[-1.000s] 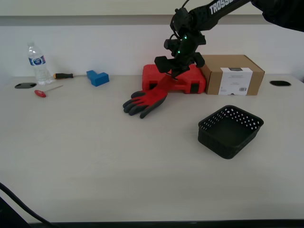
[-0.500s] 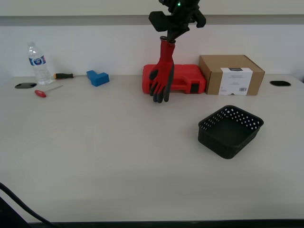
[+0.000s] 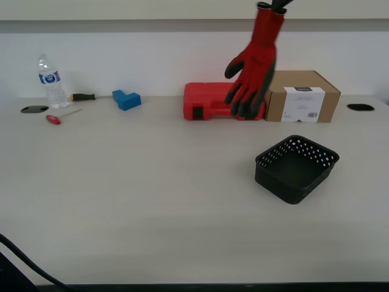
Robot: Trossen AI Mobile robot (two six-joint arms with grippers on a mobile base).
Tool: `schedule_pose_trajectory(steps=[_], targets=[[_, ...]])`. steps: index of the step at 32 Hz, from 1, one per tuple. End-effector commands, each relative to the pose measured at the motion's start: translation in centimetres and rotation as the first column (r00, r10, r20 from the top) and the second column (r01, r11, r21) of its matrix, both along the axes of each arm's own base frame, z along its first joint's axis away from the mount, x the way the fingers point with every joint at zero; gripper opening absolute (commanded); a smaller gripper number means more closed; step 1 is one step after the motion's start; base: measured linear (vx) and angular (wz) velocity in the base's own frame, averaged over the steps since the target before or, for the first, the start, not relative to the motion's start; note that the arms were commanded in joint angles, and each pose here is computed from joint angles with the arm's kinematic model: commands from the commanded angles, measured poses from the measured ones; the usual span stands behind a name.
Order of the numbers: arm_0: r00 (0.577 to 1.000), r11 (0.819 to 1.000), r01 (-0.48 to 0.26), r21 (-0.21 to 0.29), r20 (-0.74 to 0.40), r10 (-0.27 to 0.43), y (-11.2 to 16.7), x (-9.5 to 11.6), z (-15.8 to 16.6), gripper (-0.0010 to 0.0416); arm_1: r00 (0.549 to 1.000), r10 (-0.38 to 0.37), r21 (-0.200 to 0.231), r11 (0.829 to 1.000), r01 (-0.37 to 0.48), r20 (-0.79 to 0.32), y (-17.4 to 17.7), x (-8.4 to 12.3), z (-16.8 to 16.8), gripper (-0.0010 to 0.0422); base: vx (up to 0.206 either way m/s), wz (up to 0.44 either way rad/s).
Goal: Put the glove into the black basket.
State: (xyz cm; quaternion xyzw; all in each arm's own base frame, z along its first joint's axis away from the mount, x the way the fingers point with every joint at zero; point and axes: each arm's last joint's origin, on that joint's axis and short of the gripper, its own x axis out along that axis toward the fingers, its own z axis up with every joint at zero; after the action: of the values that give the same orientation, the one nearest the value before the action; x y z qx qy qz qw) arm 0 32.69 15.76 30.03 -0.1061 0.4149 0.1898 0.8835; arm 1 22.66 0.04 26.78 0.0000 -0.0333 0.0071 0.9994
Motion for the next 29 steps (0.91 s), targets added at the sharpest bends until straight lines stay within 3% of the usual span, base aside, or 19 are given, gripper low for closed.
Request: schedule_pose_trajectory(steps=[1, 4, 7, 13, 20, 26, 29], targets=[[0.999, 0.998, 0.043, 0.054, 0.007, -0.043, -1.4, -1.4, -0.1, -0.0002, 1.000, 0.021, -0.002, 1.000, -0.021, 0.004, 0.1, 0.0, 0.1, 0.0000, 0.000, 0.000], [0.992, 0.994, 0.106, 0.040, -0.074, -0.103, -3.9, -3.8, -2.9, -0.0002, 1.000, 0.014, 0.000, 1.000, -0.014, -0.016, 0.1, 0.0, -0.1, 0.0000, 0.000, 0.000], [0.987, 0.989, 0.137, 0.055, -0.097, -0.131, -4.7, -5.6, -4.1, -0.0002, 0.999, 0.019, -0.001, 1.000, -0.019, -0.029, 0.1, 0.0, -0.2, 0.0000, 0.000, 0.000], [0.967, 0.980, 0.199, 0.029, -0.170, -0.191, -6.2, -6.9, -6.8, -0.0002, 0.999, 0.024, -0.001, 1.000, -0.024, -0.029, 0.1, 0.0, -0.3, 0.0000, 0.000, 0.000], [0.931, 0.955, 0.297, 0.024, -0.228, -0.284, -8.6, -6.8, -11.3, -0.0002, 0.999, 0.026, -0.001, 1.000, -0.026, -0.028, 0.1, 0.0, -0.3, 0.0000, 0.000, 0.000], [0.921, 0.963, 0.258, 0.079, -0.321, -0.220, -7.9, -4.4, -15.9, -0.0001, 0.999, 0.027, -0.001, 1.000, -0.027, -0.029, 0.1, 0.0, -0.2, 0.0000, 0.000, 0.000], [0.923, 0.964, 0.252, 0.080, -0.320, -0.215, -7.8, -4.2, -16.3, 0.0000, 0.999, 0.026, -0.001, 1.000, -0.026, -0.031, 0.1, 0.0, -0.3, 0.0000, 0.000, 0.000]])
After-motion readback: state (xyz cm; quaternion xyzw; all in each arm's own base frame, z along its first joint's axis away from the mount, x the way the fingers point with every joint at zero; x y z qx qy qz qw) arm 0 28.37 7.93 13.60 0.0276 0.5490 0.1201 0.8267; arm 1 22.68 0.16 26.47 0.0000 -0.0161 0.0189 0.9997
